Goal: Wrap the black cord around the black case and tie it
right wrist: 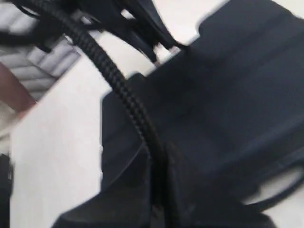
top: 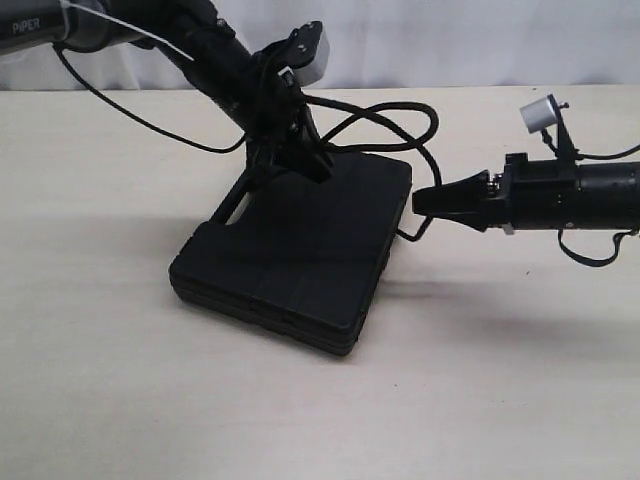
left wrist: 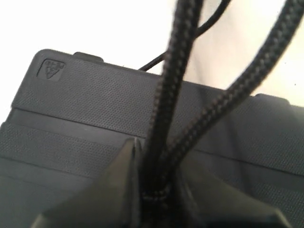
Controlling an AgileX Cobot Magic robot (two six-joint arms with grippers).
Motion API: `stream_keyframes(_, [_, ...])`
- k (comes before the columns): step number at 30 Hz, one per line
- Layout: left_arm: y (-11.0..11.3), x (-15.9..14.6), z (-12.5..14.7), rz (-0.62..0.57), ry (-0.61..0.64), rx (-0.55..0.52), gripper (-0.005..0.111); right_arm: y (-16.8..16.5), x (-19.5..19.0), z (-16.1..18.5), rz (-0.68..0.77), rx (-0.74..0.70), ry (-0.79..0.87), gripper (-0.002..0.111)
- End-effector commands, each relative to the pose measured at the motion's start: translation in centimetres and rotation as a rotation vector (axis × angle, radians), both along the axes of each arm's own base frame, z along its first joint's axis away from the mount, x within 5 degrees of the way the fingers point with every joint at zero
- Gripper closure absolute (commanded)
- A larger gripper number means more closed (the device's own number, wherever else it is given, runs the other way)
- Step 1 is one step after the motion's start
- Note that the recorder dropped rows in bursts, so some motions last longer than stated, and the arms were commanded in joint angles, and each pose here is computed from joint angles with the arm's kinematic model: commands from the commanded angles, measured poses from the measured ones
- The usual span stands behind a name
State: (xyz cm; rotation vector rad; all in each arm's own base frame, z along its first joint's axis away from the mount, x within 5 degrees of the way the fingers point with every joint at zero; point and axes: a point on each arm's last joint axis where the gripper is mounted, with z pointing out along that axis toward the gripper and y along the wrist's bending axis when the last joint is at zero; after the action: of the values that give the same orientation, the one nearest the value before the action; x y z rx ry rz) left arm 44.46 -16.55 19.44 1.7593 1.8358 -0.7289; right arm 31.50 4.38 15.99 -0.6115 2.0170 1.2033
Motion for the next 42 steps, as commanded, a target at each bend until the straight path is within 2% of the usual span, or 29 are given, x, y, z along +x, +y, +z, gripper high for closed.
stream_keyframes(1, [-0.6,-0.3,-0.1,0.057,0.078,-0.016,0.104,1.3,0.2,1.0,0.004,0.071,-0.066,0.104])
stream_keyframes(4, [-0.6,-0.3,-0.1,0.121,0.138,-0.014,0.090,1.3,0.2,1.2,0.006,0.072,-0.068,0.104])
stream_keyframes(10, [-0.5,-0.2,0.0,0.268,0.268,-0.005,0.048,1.3,0.2,1.2,0.004,0.074,-0.063,0.104])
stream_keyframes(15, [1.0,0.4,2.2,0.399,0.292,-0.003,0.030,1.3,0.2,1.2,0.004,0.074,-0.063,0.104])
stream_keyframes(20, [3.7,0.2,6.7,0.467,0.221,-0.059,0.029,1.3,0.2,1.2,0.002,0.075,-0.063,0.104])
stream_keyframes(21, [5.1,-0.1,9.0,0.518,0.200,-0.086,0.029,1.3,0.2,1.2,0.002,0.075,-0.063,0.104])
stream_keyframes(22, [5.6,-0.3,9.8,0.541,0.198,-0.101,0.029,1.3,0.2,1.2,0.002,0.075,-0.063,0.104])
stream_keyframes(23, [6.7,-0.8,11.7,0.577,0.179,-0.134,0.029,1.3,0.2,1.2,0.002,0.075,-0.063,0.104])
stream_keyframes(25, [7.4,-1.8,13.8,0.624,0.179,-0.165,0.029,1.3,0.2,1.2,0.002,0.075,-0.063,0.104])
stream_keyframes(27, [7.5,-3.2,14.8,0.642,0.194,-0.173,0.029,1.3,0.2,1.2,0.002,0.075,-0.063,0.104])
stream_keyframes(29, [6.7,-4.9,15.0,0.623,0.229,-0.188,0.029,1.3,0.2,1.2,0.002,0.075,-0.065,0.104])
stream_keyframes(32, [5.0,-6.6,13.7,0.566,0.276,-0.162,0.029,1.3,0.3,1.2,-0.006,0.080,-0.068,0.104])
stream_keyframes(34, [4.2,-7.0,12.8,0.535,0.299,-0.157,0.029,1.3,0.3,1.3,-0.011,0.083,-0.069,0.104])
stream_keyframes(38, [3.3,-7.2,13.5,0.492,0.319,-0.275,0.029,1.3,0.3,1.3,-0.011,0.083,-0.069,0.104])
stream_keyframes(42, [3.3,-7.1,13.5,0.485,0.316,-0.283,0.029,1.3,0.3,1.3,-0.011,0.083,-0.069,0.104])
